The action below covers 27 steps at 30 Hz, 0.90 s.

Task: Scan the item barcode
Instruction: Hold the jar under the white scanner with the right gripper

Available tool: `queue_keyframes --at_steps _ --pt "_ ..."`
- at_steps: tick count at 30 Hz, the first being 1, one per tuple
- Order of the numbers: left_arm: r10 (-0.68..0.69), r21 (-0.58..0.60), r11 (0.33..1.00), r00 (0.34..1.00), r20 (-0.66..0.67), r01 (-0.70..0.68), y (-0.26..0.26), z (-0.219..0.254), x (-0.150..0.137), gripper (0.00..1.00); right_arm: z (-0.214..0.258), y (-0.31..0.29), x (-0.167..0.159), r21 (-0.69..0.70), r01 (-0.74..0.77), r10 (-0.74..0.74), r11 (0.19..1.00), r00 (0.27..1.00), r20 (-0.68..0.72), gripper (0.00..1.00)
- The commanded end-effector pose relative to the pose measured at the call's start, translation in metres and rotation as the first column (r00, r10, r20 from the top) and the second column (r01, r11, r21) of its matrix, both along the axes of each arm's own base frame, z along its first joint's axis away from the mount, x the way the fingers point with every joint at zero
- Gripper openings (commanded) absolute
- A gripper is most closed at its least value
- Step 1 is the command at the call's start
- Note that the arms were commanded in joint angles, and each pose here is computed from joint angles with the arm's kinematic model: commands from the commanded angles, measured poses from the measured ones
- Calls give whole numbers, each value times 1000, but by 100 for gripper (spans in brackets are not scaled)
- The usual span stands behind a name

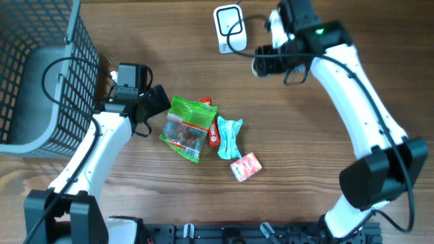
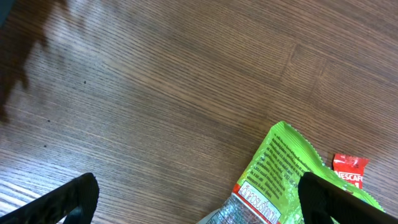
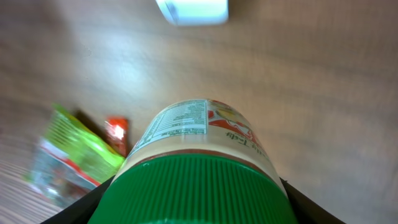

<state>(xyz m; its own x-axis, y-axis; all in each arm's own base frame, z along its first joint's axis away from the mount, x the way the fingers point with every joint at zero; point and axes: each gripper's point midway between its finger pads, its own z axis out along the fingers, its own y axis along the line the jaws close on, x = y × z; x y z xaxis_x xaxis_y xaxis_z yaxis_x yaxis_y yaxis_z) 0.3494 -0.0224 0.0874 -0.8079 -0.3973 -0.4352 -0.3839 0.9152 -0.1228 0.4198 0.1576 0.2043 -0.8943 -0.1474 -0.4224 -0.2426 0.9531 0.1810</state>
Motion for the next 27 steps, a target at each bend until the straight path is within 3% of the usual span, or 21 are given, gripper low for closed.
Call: queue_keyframes --at_steps 1,8,14,20,27 --pt "2 8 1000 1000 19 -2 2 6 1 100 52 11 10 76 -25 16 997 993 121 47" --pt "2 8 1000 1000 19 -2 2 6 1 100 9 37 53 112 -33 19 993 992 127 41" --pt "2 8 1000 1000 19 -2 2 6 1 100 -26 76 134 177 -82 18 981 941 337 37" --pt "2 8 1000 1000 19 -2 2 6 1 100 -28 85 196 342 24 -196 939 855 480 37" --pt "2 8 1000 1000 19 -2 2 6 1 100 -25 81 229 507 115 -405 854 760 509 29"
